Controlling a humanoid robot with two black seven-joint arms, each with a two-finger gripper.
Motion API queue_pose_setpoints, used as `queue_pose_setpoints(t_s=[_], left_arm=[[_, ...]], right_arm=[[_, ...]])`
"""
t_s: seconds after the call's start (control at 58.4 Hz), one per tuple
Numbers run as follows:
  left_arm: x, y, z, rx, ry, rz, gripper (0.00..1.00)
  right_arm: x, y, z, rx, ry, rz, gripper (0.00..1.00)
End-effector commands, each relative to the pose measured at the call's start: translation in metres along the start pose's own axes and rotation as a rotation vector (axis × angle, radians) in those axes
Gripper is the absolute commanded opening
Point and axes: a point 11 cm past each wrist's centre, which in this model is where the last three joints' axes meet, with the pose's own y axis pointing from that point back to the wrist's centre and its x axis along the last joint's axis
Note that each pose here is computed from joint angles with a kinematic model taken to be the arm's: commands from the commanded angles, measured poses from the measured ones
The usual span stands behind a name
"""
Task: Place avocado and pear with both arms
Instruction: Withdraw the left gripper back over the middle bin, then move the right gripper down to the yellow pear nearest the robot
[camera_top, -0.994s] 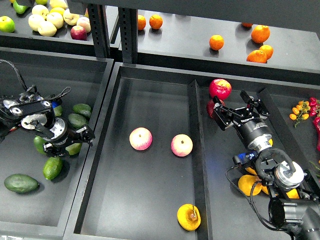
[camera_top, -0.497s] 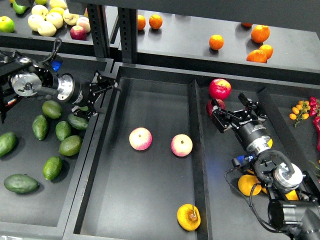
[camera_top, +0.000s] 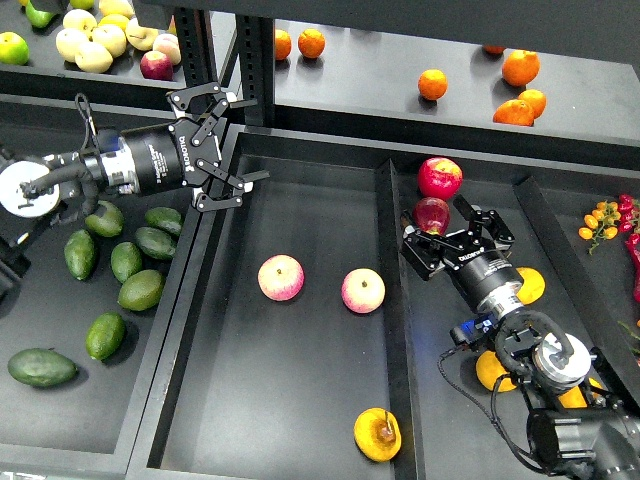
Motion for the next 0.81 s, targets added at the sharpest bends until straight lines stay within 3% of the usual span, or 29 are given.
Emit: queue_pose_setpoints(t_s=[0.0, 0.086, 0.257, 0.48, 0.788], left_arm=[[0.012, 0.012, -0.047, -0.080, 0.177, -0.002, 0.99], [0.019, 0.020, -0.073, -0.126, 0.275, 0.012, 0.99], [0.043, 0.067, -0.113, -0.169, 0.403, 0.121, 0.99], [0.047, 0.086, -0.124, -0.213, 0.479, 0.138, 0.99], [0.049, 0.097, -0.136, -0.211, 0.500, 0.165, 0.99]], right_arm=[[0.006, 0.013, -0.001, -0.083, 0.119, 0.014, 0.99], [0.003, 0.020, -0.004, -0.144, 0.184, 0.016, 0.99], [-0.019, 0.028, -0.013, -0.291, 0.301, 0.010, 0.99], [-0.057, 0.020, -0.021, -0.436, 0.491, -0.002, 0.99], [-0.060, 0.006, 0.004, -0.737, 0.736, 0.084, 0.99]])
